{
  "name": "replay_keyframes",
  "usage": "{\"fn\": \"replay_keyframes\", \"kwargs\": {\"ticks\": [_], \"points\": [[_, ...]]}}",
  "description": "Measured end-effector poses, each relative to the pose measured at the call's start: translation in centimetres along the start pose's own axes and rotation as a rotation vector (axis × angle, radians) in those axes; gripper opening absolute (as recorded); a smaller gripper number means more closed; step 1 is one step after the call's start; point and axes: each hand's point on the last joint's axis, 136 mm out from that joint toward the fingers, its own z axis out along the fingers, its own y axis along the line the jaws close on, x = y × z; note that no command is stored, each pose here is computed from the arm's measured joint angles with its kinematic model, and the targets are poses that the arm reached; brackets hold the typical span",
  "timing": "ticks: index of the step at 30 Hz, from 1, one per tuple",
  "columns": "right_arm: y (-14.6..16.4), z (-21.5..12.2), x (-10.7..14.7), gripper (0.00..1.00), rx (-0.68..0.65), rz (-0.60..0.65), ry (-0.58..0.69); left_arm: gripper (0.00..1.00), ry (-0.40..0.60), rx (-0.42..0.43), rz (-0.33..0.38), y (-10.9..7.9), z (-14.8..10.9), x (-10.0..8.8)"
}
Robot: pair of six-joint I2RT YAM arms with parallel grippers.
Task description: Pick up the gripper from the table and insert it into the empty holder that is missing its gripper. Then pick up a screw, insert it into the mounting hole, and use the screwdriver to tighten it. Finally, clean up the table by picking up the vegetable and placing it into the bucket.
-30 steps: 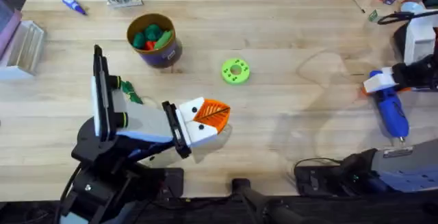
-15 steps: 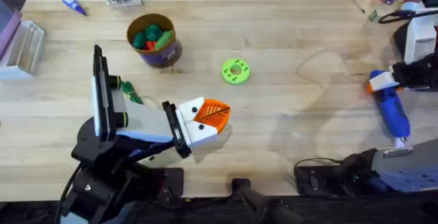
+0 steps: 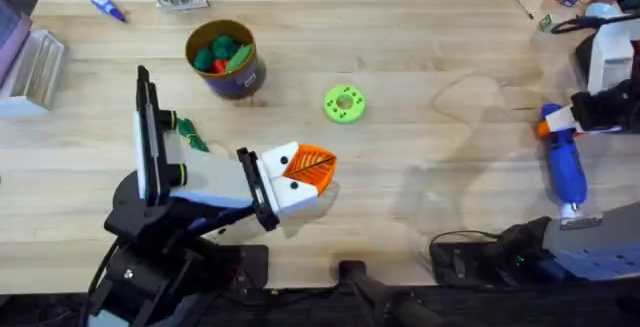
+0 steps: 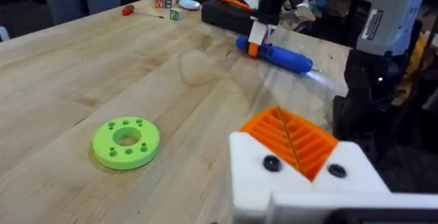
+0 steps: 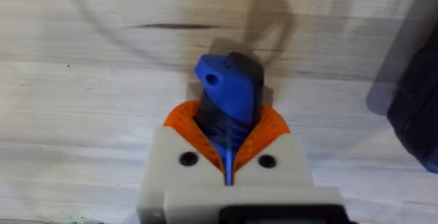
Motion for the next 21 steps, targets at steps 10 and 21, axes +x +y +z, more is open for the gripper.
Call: {"fn": "replay_keyframes", "kwargs": {"ticks": [10, 21], "points": [[1.4, -4.4, -2.8, 0.025, 0.101, -0.022, -0.135, 0.007, 0.000, 0.000, 0.000, 0.0, 0.0, 0.0], [5.3, -13.7, -6.0, 0.024, 0.226, -0.018, -0.439, 0.007, 0.000, 0.000, 0.000, 0.0, 0.0, 0.0]]}}
